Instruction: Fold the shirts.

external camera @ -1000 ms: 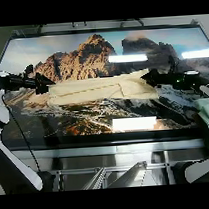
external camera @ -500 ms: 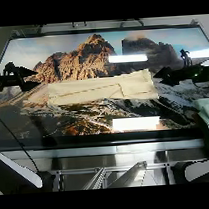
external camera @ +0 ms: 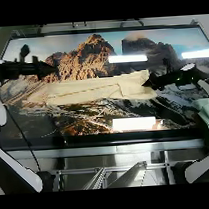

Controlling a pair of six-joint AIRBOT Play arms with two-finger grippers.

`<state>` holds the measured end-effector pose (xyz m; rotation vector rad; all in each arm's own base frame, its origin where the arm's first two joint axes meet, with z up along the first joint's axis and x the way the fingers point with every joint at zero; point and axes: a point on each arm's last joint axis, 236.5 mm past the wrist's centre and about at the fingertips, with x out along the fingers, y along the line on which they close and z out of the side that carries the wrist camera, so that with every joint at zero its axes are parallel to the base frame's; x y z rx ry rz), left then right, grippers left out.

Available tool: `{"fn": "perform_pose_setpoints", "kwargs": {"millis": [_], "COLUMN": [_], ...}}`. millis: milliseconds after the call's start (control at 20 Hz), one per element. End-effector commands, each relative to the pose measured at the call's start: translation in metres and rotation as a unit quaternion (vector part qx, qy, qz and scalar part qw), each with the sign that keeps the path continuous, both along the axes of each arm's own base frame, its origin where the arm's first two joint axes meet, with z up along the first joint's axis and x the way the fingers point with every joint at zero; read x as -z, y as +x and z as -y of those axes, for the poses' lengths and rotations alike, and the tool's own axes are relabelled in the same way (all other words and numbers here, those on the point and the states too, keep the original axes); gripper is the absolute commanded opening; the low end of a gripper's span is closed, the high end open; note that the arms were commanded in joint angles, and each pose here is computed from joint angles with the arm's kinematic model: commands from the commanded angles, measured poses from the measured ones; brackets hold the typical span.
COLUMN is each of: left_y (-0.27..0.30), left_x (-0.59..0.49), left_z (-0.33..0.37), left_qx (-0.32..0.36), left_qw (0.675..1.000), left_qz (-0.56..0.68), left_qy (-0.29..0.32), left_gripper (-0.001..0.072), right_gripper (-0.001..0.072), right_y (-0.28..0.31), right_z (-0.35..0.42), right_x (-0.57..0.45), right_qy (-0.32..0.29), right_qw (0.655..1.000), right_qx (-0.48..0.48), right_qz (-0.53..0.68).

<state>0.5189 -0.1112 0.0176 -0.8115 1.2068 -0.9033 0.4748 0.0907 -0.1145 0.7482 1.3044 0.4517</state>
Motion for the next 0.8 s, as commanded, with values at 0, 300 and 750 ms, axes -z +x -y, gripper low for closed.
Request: {"fn": "perform_pose_setpoints", "kwargs": {"millis": [0,300,750], "left_y": [-0.002,-0.014,-0.053], "left_x": [0.052,0.113,0.162], "left_z": [0.078,0.138,0.151], "left_qx": [0.058,0.113,0.175], "left_qw": [0.987,0.925,0.916], "left_qz": [0.044,0.107,0.047], "left_qy": [0.142,0.347,0.359], "left_gripper": [-0.0011,-0.0005,0.0011], "right_gripper": [0.0018,0.0017,0.0018], "right_y": [0.004,0.005,0.005], "right_z": [-0.01,-0.007,-0.082], "right_x": [-0.006,-0.058,-0.238], "right_qy": [0.017,0.037,0.195], "right_qw": [1.0,0.999,0.961], "right_qx": [0.001,-0.012,-0.062], "right_qz": [0.004,0.035,0.188]}}
